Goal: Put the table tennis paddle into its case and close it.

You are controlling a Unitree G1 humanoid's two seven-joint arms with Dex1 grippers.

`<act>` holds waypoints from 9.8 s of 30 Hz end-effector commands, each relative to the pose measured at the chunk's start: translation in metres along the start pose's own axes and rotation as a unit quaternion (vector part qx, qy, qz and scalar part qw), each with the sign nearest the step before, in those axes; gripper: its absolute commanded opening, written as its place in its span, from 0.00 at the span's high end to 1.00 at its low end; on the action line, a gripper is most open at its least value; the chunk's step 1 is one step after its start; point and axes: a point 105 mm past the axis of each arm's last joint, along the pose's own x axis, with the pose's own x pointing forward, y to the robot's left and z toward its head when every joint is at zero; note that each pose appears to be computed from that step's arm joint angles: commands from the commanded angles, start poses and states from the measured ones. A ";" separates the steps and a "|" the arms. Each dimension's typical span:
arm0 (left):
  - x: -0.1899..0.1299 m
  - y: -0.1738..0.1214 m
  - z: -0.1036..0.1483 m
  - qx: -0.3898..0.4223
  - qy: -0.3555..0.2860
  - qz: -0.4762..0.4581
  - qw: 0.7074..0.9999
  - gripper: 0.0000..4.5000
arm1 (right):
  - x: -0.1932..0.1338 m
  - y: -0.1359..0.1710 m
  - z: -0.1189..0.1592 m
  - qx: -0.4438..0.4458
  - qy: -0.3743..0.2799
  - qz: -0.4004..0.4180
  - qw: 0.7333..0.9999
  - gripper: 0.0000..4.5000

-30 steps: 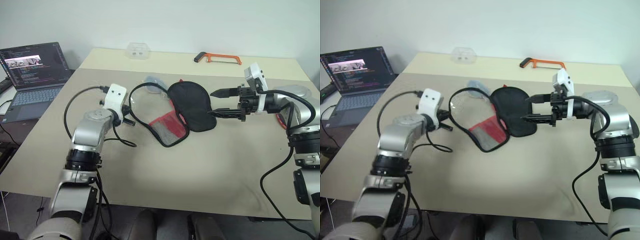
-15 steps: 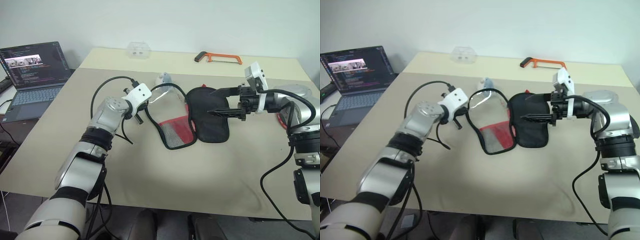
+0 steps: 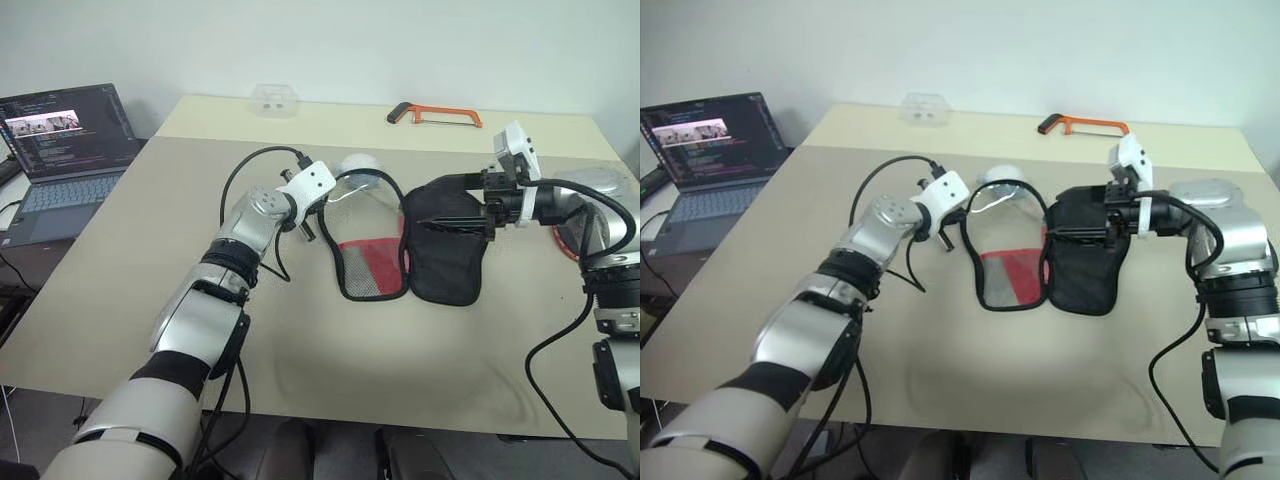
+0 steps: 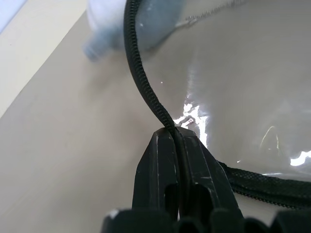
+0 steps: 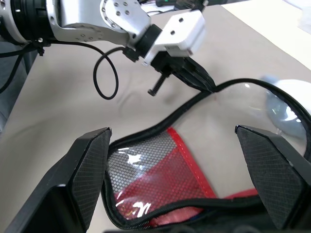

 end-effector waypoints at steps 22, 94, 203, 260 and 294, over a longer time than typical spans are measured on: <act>-0.051 -0.039 -0.019 -0.020 0.015 -0.071 0.997 1.00 | -0.009 0.002 0.012 -0.015 -0.017 -0.007 1.000 0.00; -0.090 -0.018 -0.055 0.064 0.028 -0.131 0.989 1.00 | -0.017 -0.004 0.005 0.001 0.003 -0.051 0.999 0.00; -0.144 -0.080 -0.015 -0.069 -0.066 -0.319 0.943 0.15 | -0.007 0.076 -0.056 0.256 0.035 -0.461 0.849 0.76; -0.138 -0.088 -0.026 -0.060 -0.046 -0.315 0.946 0.15 | 0.023 0.099 -0.064 0.428 0.118 -0.457 0.771 0.76; -0.136 -0.064 -0.040 -0.069 -0.023 -0.251 0.965 0.15 | 0.029 0.076 -0.032 0.353 0.101 -0.391 0.844 0.00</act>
